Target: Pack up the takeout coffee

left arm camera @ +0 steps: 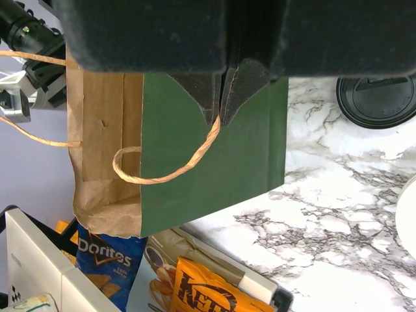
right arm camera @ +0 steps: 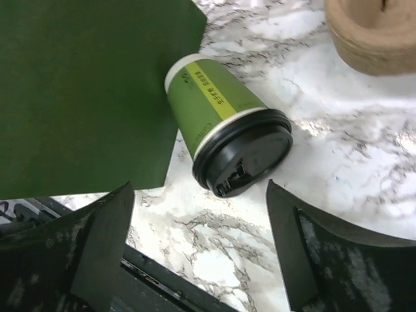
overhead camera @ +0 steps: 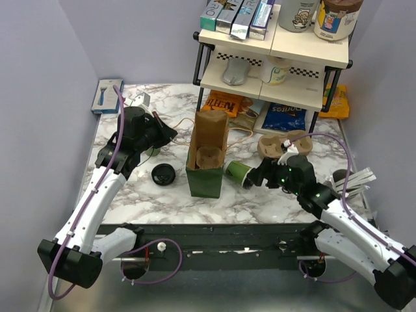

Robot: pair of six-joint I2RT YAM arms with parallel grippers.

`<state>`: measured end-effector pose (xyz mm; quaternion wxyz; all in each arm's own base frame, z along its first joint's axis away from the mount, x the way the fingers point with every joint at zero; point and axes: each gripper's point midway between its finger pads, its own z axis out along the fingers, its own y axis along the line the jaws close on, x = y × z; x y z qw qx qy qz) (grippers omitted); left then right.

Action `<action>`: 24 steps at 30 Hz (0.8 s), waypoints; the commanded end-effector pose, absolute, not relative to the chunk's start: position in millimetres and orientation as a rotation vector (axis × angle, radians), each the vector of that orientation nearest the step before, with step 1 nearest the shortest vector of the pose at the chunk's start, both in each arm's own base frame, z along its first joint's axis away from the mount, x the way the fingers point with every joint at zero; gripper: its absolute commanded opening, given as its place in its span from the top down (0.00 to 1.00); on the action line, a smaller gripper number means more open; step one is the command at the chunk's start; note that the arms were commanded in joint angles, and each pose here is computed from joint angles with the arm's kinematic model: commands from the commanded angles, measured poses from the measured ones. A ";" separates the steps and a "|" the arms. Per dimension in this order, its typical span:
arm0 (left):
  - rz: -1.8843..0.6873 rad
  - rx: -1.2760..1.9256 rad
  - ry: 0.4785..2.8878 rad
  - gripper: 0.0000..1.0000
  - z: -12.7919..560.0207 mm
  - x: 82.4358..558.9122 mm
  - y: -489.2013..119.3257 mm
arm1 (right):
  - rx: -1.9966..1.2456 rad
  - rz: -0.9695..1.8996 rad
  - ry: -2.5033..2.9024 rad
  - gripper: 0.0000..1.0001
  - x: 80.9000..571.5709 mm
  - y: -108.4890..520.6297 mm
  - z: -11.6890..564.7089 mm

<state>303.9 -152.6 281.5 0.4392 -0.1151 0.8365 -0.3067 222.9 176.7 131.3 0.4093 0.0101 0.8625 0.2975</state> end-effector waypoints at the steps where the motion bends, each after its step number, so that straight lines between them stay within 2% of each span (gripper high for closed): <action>1: -0.805 -0.271 2.078 1.00 282.7 303.0 -158.0 | -0.132 0.765 2.130 0.19 227.0 195.4 130.3; 8: -0.791 -0.279 2.069 1.00 283.4 303.1 -155.3 | -0.190 0.653 2.196 0.30 227.9 196.7 104.7; 9: -0.792 -0.279 2.068 1.00 283.9 302.9 -155.2 | -0.181 0.649 2.216 0.36 225.7 196.2 100.4; 17: -0.793 -0.278 2.070 1.00 282.7 304.0 -155.9 | -0.022 0.510 2.229 0.41 236.9 173.8 92.2; 24: -0.797 -0.273 2.069 1.00 283.1 302.9 -156.3 | 0.264 0.418 2.254 0.44 240.9 152.4 87.8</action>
